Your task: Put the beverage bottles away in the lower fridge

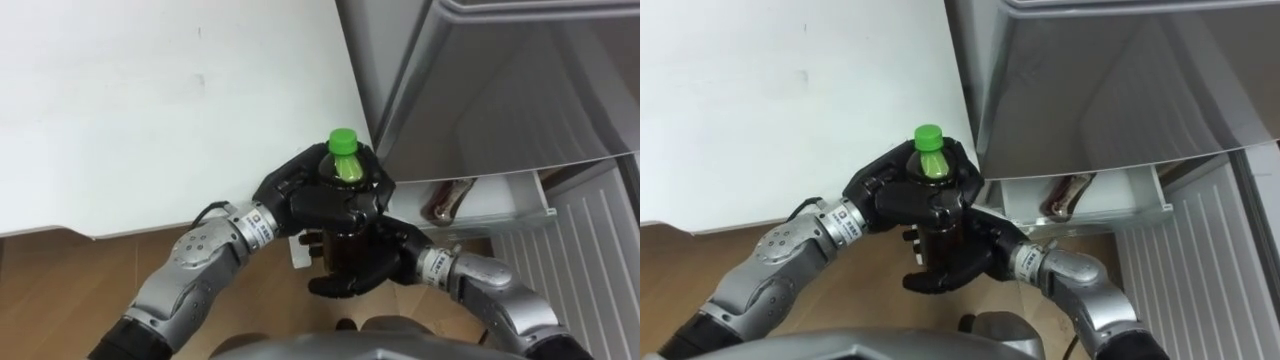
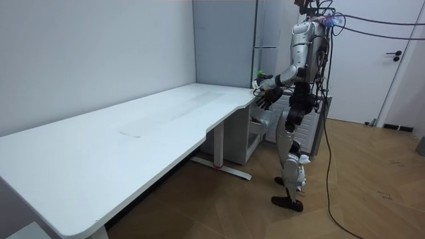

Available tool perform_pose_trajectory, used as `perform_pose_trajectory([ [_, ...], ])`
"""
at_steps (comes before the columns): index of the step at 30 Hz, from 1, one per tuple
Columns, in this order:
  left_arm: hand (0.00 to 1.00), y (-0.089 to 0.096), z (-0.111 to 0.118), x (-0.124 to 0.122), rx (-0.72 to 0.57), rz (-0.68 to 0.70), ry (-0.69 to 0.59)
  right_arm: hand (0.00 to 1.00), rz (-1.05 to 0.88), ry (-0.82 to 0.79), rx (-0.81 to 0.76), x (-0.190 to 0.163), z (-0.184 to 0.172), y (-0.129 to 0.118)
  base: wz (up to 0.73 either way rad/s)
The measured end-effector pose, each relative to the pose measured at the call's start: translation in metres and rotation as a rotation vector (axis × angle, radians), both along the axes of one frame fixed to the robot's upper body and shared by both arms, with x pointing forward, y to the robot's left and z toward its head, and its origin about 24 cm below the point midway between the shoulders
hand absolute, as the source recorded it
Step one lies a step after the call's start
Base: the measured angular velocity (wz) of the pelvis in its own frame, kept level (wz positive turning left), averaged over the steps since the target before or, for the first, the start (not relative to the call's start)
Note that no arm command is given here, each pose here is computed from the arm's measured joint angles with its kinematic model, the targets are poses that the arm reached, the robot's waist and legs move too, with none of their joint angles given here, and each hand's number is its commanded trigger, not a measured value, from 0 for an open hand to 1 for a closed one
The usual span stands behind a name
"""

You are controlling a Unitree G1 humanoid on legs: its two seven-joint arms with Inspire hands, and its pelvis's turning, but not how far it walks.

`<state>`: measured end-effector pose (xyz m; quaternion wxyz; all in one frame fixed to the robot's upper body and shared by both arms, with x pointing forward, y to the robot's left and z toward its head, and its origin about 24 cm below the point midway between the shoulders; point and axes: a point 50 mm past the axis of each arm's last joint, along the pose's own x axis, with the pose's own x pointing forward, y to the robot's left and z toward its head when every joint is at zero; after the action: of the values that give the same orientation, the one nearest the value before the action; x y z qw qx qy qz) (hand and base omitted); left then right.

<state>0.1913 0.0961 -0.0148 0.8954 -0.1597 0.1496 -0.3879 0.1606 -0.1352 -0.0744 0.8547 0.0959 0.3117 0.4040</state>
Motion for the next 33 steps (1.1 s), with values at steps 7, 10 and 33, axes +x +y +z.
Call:
perform_pose_trajectory([
  [7,1.0,0.0014,-0.0003,0.0002,0.0,0.005,0.002,1.0,0.033,-0.031,-0.005,-0.0028,0.0004,0.0005,0.0],
  [10,1.0,0.0003,-0.0006,-0.0004,-0.005,0.002,0.005,1.0,0.033,-0.03,-0.007,-0.0031,-0.0001,-0.0001,0.0],
  [33,0.0,0.0024,-0.0002,0.0001,0.005,-0.002,-0.007,1.0,0.028,-0.012,-0.008,-0.0061,-0.0033,-0.0011,0.0],
])
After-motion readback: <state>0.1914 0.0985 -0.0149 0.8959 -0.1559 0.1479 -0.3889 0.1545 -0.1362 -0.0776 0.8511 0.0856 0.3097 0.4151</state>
